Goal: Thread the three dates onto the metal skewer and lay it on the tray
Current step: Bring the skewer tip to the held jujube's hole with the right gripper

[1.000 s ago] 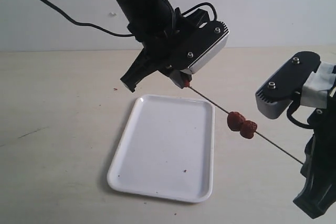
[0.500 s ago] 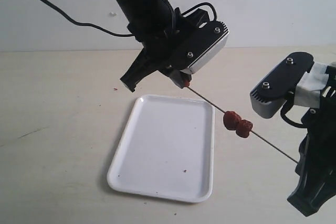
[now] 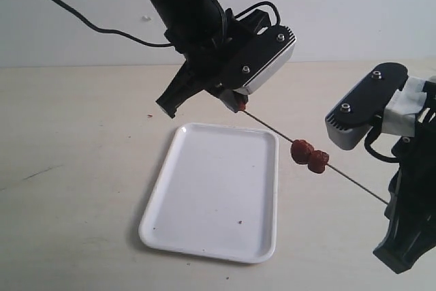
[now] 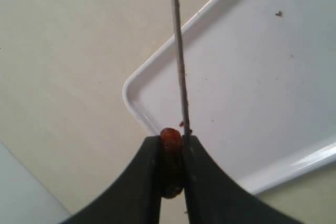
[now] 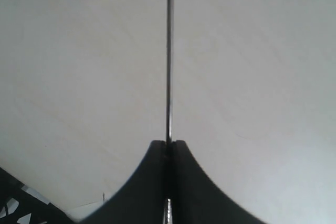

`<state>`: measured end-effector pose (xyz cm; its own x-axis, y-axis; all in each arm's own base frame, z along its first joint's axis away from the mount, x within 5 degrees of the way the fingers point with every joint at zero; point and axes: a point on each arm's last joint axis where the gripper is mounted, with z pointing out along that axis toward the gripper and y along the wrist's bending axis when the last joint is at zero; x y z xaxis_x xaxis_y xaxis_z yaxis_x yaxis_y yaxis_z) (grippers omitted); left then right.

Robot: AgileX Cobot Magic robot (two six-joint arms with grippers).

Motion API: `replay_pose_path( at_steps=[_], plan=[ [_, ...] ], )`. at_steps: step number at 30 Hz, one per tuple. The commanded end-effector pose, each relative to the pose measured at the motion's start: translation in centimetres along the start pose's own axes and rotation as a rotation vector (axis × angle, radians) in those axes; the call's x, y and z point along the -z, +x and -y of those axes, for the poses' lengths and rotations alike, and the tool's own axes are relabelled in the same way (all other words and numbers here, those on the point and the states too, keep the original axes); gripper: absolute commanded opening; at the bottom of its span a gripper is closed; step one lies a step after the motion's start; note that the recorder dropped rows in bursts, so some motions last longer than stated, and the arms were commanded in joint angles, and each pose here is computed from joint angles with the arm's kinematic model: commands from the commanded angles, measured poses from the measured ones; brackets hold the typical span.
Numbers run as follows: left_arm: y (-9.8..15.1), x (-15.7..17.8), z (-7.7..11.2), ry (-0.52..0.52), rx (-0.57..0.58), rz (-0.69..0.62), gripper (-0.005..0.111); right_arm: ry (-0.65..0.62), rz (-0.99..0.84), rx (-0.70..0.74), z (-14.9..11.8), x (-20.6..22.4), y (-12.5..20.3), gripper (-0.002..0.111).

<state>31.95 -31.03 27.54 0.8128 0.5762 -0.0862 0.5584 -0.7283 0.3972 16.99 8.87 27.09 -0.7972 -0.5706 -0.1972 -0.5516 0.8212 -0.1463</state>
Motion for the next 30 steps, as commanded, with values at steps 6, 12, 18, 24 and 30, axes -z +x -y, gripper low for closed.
replay_pose_path(
  at_steps=[6, 12, 18, 24, 30],
  plan=[
    [-0.14, 0.68, -0.10, -0.010, 0.004, 0.004, 0.012, 0.015, -0.001, -0.008, 0.17, 0.61, 0.33, 0.000],
    [-0.14, 0.68, -0.10, -0.010, 0.004, 0.004, 0.012, 0.008, 0.002, -0.011, 0.12, 0.68, 0.36, 0.000],
    [-0.14, 0.68, -0.10, -0.010, 0.004, 0.004, 0.012, -0.003, 0.015, -0.016, 0.02, 0.68, 0.24, 0.000],
    [-0.14, 0.68, -0.10, -0.010, 0.004, 0.004, 0.012, -0.003, 0.019, -0.016, 0.02, 0.68, 0.20, 0.000],
    [-0.14, 0.68, -0.12, -0.012, 0.004, 0.003, 0.012, -0.009, 0.022, 0.009, -0.05, 0.63, 0.13, 0.000]
  ],
)
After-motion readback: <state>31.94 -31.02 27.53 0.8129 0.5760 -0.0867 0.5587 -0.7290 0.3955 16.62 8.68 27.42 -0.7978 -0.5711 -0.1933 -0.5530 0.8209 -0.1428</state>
